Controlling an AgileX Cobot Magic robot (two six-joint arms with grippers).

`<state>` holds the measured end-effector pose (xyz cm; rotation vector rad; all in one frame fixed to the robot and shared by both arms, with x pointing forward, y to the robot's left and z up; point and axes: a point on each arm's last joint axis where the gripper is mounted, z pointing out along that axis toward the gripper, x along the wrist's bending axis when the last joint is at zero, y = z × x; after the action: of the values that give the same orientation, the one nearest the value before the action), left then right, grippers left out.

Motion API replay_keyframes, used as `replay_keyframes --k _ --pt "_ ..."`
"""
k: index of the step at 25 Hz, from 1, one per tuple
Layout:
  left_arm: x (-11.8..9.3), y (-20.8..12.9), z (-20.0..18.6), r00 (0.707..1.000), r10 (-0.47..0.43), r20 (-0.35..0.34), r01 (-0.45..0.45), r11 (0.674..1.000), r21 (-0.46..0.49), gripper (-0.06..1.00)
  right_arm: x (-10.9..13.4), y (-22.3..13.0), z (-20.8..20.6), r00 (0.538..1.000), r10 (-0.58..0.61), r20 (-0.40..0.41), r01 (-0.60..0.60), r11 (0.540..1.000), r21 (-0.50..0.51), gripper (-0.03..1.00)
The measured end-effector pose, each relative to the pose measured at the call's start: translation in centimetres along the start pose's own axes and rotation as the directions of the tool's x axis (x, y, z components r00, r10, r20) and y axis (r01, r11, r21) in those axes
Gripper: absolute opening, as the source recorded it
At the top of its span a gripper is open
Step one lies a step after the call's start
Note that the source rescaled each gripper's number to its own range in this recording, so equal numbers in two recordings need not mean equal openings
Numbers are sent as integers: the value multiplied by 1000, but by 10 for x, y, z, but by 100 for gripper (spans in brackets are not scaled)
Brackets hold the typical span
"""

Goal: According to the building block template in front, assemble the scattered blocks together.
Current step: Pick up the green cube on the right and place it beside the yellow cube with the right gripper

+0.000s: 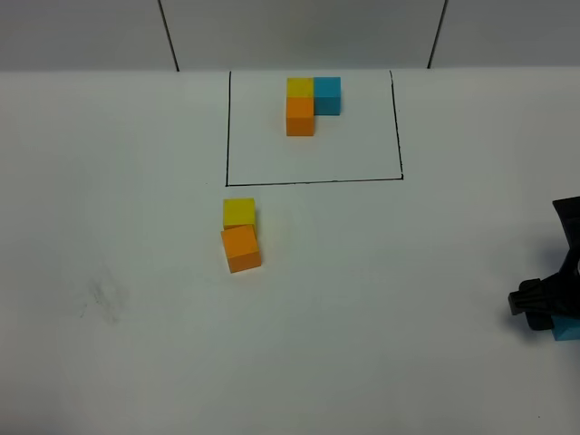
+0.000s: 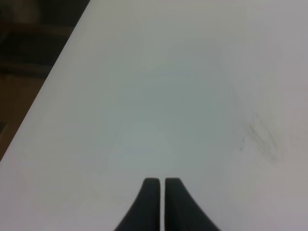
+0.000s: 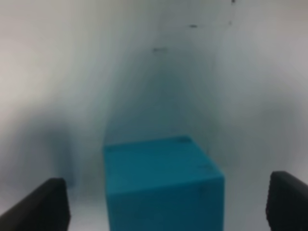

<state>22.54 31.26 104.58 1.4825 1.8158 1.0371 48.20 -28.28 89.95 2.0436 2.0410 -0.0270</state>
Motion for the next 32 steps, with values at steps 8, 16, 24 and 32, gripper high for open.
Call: replay_keyframes --k 8,16,24,32 --pt "0 0 0 1000 0 0 0 1000 0 0 0 0 0 1000 -1 0 1 1000 -1 59" --pt "0 0 0 1000 0 0 0 1000 -1 0 1 0 5 1000 -12 3 12 1000 19 47" --pt "0 0 0 1000 0 0 0 1000 -1 0 6 1 9 996 -85 0 85 996 32 47" --pt "0 0 0 1000 0 0 0 1000 -1 0 17 22 -33 985 -170 16 171 982 -78 47"
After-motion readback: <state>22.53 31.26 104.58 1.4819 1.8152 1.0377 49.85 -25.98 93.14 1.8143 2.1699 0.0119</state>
